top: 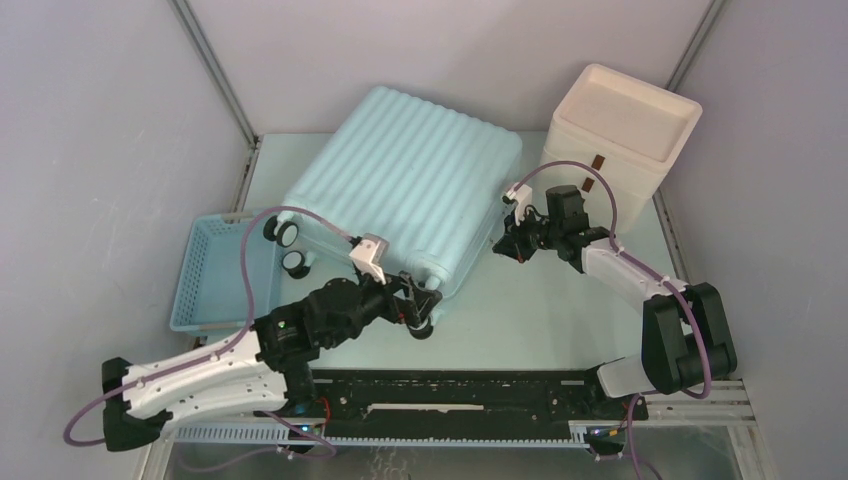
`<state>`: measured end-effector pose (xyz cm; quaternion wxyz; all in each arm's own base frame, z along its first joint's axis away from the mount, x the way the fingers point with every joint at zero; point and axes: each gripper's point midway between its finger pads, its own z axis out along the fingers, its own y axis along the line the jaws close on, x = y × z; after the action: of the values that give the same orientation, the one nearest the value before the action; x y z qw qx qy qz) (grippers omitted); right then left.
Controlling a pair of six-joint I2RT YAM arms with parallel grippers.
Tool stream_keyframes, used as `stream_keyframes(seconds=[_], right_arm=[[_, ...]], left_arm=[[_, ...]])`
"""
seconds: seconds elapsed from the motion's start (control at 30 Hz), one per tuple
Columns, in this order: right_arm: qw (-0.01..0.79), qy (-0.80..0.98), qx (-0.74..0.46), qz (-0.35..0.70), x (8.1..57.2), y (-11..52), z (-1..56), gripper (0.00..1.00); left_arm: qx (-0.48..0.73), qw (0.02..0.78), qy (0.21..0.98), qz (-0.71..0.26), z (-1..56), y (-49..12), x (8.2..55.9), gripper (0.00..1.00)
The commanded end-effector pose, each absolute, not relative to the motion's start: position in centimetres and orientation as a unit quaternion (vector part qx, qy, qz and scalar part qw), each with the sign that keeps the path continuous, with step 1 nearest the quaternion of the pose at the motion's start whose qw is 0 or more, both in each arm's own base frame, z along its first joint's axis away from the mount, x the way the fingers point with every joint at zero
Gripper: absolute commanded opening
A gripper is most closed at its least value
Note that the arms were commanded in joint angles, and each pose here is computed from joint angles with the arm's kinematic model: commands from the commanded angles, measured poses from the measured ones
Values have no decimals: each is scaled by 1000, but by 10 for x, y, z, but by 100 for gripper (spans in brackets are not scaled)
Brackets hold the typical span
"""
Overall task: Open, take out, and arrange the luggage
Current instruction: Unzip the luggage at the center of the board.
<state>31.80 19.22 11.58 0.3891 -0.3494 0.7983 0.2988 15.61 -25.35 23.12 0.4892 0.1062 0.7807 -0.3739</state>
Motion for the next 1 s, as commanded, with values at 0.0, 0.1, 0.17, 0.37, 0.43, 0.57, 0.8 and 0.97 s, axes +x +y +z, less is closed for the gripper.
stream_keyframes(seconds=[0.0, 0.1, 0.17, 0.37, 0.43, 0.57, 0.8, 0.97], right_arm=[[437, 797, -329, 256, 350, 175, 136, 0], [437, 797, -328, 257, 350, 174, 136, 0], [437, 797, -328, 259, 350, 174, 136, 0], [438, 796, -329, 259, 349, 174, 137, 0], [439, 796, -330, 257, 350, 174, 137, 0], [442, 795, -333, 248, 352, 170, 136, 0], [454, 796, -336, 217, 361, 159, 136, 0], [472, 795, -337, 179, 372, 147, 138, 0]], left_arm=[[80, 495, 803, -323, 241, -253, 167, 98], [84, 491, 820, -282, 237, -254, 168, 96], [91, 487, 828, -263, 235, -257, 169, 92], [113, 474, 839, -244, 231, -266, 166, 78], [119, 469, 841, -242, 228, -268, 165, 74], [128, 466, 842, -239, 226, -267, 163, 50], [140, 469, 841, -230, 221, -255, 161, 14], [156, 475, 835, -229, 220, -244, 157, 6]])
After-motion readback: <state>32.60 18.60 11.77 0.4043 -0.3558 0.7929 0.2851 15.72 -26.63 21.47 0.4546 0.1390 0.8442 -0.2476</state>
